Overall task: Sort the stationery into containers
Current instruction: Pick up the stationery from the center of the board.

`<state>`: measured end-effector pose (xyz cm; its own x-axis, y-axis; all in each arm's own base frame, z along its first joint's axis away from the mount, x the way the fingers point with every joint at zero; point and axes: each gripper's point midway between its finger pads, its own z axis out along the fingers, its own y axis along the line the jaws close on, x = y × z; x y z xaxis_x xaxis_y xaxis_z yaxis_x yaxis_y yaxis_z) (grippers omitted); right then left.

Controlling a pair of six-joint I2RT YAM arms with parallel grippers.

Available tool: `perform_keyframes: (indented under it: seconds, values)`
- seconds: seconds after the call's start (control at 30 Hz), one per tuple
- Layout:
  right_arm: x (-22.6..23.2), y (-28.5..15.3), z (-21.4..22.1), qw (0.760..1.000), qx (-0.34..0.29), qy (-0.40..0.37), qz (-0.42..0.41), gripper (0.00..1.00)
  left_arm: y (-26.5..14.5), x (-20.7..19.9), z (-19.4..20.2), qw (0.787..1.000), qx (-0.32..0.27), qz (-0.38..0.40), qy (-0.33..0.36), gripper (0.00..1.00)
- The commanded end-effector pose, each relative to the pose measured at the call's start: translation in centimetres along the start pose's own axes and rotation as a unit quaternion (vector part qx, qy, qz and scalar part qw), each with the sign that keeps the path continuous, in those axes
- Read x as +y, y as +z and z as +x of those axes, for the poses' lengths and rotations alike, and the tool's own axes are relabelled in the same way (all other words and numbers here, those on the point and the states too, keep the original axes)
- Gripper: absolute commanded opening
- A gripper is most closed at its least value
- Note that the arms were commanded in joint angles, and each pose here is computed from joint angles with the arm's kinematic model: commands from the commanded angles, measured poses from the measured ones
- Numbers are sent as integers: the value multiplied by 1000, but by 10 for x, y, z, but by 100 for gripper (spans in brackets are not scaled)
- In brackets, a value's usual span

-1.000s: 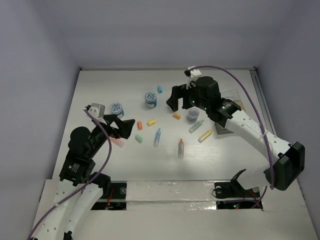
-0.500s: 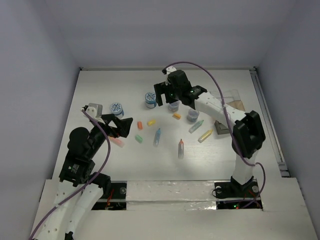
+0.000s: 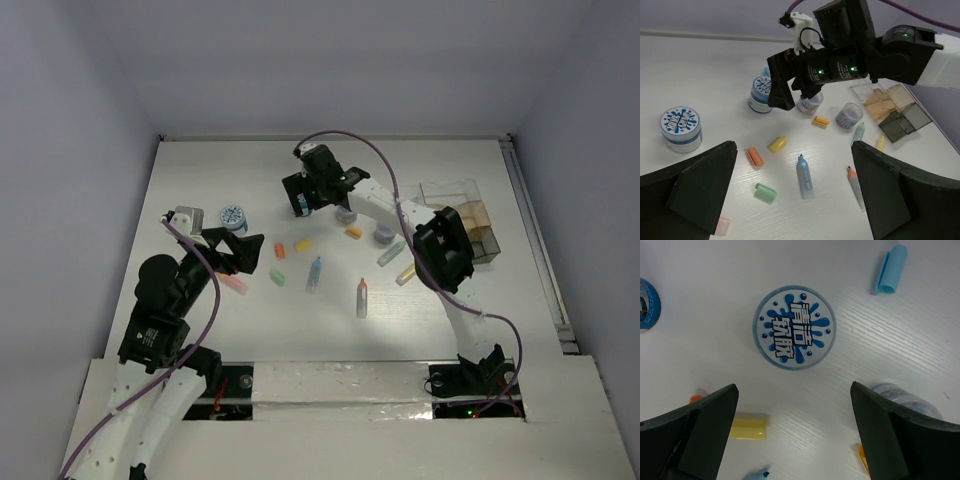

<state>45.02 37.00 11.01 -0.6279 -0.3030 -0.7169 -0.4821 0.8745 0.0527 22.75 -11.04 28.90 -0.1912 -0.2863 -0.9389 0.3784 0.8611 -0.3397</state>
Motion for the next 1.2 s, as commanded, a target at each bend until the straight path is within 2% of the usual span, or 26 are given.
perform_keyframes:
  seconds: [0.0,0.5,0.63,0.67,0.73,0.87,0.9,0.97,1.07,1.1,1.17]
  values:
    - [6,0,-19,1000,-17,-16,6,100,-1,-5,-12,1000,-22,8,-1,99]
    - [12,39,-38,999,-43,-30,5,98,0,-6,-10,1000,-20,13,-1,99]
    - [13,44,-40,998,-51,-27,6,88,1,-7,-9,1000,-18,15,-1,99]
    - [13,44,-44,998,-58,-25,4,76,0,-7,-9,1000,-19,16,-1,99]
    - [14,45,-47,998,-64,-21,4,73,1,-7,-9,1000,-19,16,-1,99]
    - [15,44,-52,997,-71,-17,3,57,1,-7,-8,1000,-16,16,-1,99]
    - [15,41,-57,997,-78,-14,5,51,1,-7,-9,1000,-17,17,-1,99]
    - [14,32,-70,995,-98,-7,7,46,1,-8,-9,1000,-17,18,-1,99]
    - [12,-14,-119,985,-170,4,12,44,1,-8,-9,1000,-17,20,0,99]
    - [4,-44,-139,980,-199,1,28,44,1,-8,-9,1000,-18,20,0,99]
    - [-9,-76,-158,972,-230,3,45,43,0,-10,-10,1000,-19,23,1,99]
